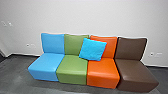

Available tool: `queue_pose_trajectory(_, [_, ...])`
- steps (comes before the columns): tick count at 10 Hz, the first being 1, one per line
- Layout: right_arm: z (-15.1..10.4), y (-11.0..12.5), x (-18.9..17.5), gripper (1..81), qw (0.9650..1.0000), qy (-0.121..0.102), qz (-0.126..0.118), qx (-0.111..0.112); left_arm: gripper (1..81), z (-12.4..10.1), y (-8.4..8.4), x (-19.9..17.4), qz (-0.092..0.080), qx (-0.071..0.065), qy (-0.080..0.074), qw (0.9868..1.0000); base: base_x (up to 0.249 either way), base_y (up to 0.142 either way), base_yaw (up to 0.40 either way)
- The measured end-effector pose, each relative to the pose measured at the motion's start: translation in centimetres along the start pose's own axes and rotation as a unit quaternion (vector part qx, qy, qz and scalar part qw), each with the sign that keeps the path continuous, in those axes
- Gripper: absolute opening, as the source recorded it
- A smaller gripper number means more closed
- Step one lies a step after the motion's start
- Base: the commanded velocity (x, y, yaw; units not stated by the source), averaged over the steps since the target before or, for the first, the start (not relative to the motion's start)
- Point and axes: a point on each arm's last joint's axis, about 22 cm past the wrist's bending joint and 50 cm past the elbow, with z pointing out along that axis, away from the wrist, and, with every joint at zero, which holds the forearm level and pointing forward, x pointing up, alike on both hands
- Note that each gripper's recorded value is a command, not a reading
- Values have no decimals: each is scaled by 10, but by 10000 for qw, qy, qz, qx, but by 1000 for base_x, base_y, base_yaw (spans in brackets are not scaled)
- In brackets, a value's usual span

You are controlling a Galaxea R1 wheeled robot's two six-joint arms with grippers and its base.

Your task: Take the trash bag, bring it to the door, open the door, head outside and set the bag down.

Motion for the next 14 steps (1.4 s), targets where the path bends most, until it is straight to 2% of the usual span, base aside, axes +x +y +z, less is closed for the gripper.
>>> queue_pose_trajectory(2, [11,-3,11,811,9999,107,-54,84,811,4,1,39,58,114,153,9998,0,0,0])
queue_pose_trajectory(4, [21,1,15,811,9998,170,-92,103,811,8,22,77,197,26,347,9992,0,0,0])
queue_pose_trajectory(8, [43,5,36,811,9988,397,-215,181,811,22,27,109,295,11,544,9981,0,0,0])
queue_pose_trajectory(10, [56,14,33,811,9991,345,-186,160,811,37,35,117,327,-46,453,9984,0,0,0])
queue_pose_trajectory(14, [107,45,14,811,10000,-8,-1,54,811,101,19,109,222,-84,70,9997,0,0,0])
